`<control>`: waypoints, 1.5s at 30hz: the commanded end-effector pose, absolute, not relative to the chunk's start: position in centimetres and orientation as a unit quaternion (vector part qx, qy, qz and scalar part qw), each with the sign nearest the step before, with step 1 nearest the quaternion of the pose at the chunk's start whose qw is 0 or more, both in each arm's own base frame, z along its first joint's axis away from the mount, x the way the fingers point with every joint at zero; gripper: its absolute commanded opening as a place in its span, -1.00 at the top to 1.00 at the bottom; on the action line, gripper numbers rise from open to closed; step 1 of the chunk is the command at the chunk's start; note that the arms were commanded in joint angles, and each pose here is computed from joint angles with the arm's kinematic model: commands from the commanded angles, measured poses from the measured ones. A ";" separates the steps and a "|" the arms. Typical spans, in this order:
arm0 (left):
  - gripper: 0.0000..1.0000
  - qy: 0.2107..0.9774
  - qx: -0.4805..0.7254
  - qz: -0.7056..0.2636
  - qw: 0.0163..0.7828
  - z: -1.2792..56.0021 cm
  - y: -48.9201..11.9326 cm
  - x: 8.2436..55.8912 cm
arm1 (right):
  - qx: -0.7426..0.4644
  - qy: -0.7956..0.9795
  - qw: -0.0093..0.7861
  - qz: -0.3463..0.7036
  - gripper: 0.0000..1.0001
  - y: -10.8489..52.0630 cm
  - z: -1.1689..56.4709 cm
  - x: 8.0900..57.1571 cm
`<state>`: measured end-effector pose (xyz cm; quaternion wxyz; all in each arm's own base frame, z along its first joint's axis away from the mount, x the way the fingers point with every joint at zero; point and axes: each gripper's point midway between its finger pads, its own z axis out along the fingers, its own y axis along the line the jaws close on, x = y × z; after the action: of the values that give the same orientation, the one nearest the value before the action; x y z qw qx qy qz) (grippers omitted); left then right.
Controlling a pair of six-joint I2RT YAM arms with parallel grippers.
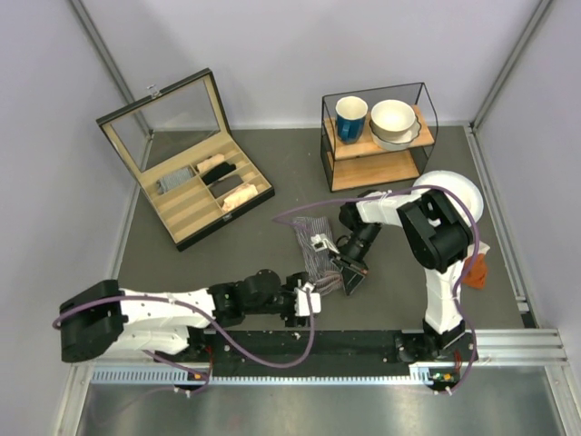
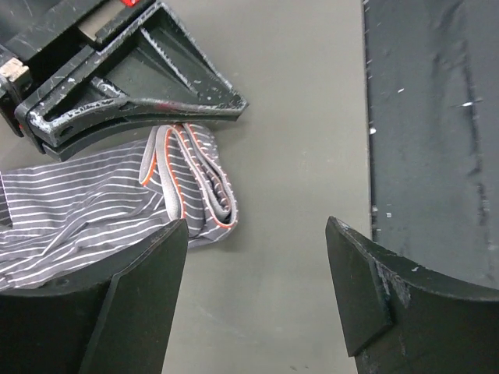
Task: Roll the underwear
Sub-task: Roll the underwear to the center of the board.
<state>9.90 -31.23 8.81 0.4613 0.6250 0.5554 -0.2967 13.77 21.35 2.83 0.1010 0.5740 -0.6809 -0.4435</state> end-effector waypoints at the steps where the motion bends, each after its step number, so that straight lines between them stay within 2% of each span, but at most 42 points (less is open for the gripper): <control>1: -0.55 0.557 0.630 -0.232 0.489 9.4 -32.5 12.6 | 0.585 -0.678 0.061 -0.441 0.80 22.3 4.0 15.1; 2: -0.57 0.566 0.632 -0.220 0.482 8.5 -32.6 13.0 | 0.586 -0.678 0.059 -0.440 0.80 22.3 4.0 15.1; 3: -0.68 0.566 0.631 -0.215 0.485 8.6 -33.0 13.4 | 0.587 -0.679 0.059 -0.438 0.79 22.2 4.0 15.1; 4: -0.91 0.573 0.629 -0.210 0.482 8.3 -33.2 13.7 | 0.587 -0.679 0.058 -0.437 0.79 22.2 4.0 15.2; 5: -0.97 0.584 0.632 -0.200 0.469 7.2 -33.4 13.9 | 0.587 -0.679 0.059 -0.437 0.79 22.2 3.9 15.1; 10: -0.97 0.619 0.612 -0.157 0.466 6.0 -34.0 16.0 | 0.589 -0.679 0.057 -0.435 0.79 22.1 3.9 15.1; 13: -0.72 0.623 0.611 -0.171 0.457 5.8 -34.6 15.8 | 0.589 -0.679 0.057 -0.434 0.78 22.1 3.9 15.1; 17: 0.20 0.636 0.622 -0.222 0.399 4.8 -35.0 14.3 | 0.597 -0.676 0.042 -0.430 0.72 22.1 4.6 15.4; 18: 0.34 0.650 0.611 -0.233 0.387 4.6 -34.8 14.4 | 0.600 -0.675 0.036 -0.429 0.70 22.1 4.8 15.5; 21: 0.58 0.667 0.594 -0.296 0.339 3.8 -34.3 13.4 | 0.609 -0.670 -0.002 -0.425 0.60 22.2 6.4 16.1; 26: 0.74 0.714 0.523 -0.379 0.272 3.5 -33.1 14.3 | 0.614 -0.668 -0.104 -0.407 0.45 21.5 9.5 18.5; 28: 0.74 0.730 0.498 -0.393 0.254 3.2 -32.8 14.6 | 0.615 -0.665 -0.158 -0.394 0.35 20.7 11.1 19.2; 32: 0.74 0.752 0.442 -0.436 0.223 3.9 -32.7 16.3 | 0.650 -0.609 -0.252 -0.378 0.01 20.6 12.8 18.4; 36: 0.76 0.767 0.385 -0.484 0.169 4.5 -32.8 17.0 | 0.737 -0.485 -0.326 -0.340 -0.44 20.4 10.9 15.5; 40: 0.76 0.777 0.342 -0.513 0.128 4.1 -33.1 17.7 | 0.781 -0.431 -0.362 -0.270 -0.50 21.6 9.7 15.3; 45: 0.78 0.792 0.300 -0.519 0.116 3.4 -33.2 18.8 | 0.817 -0.421 -0.347 -0.187 -0.45 23.6 7.0 16.2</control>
<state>17.99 -32.41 2.76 0.1254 0.3316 0.7928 -0.4957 12.54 20.66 7.06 -0.2870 0.7861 -0.4653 -0.2885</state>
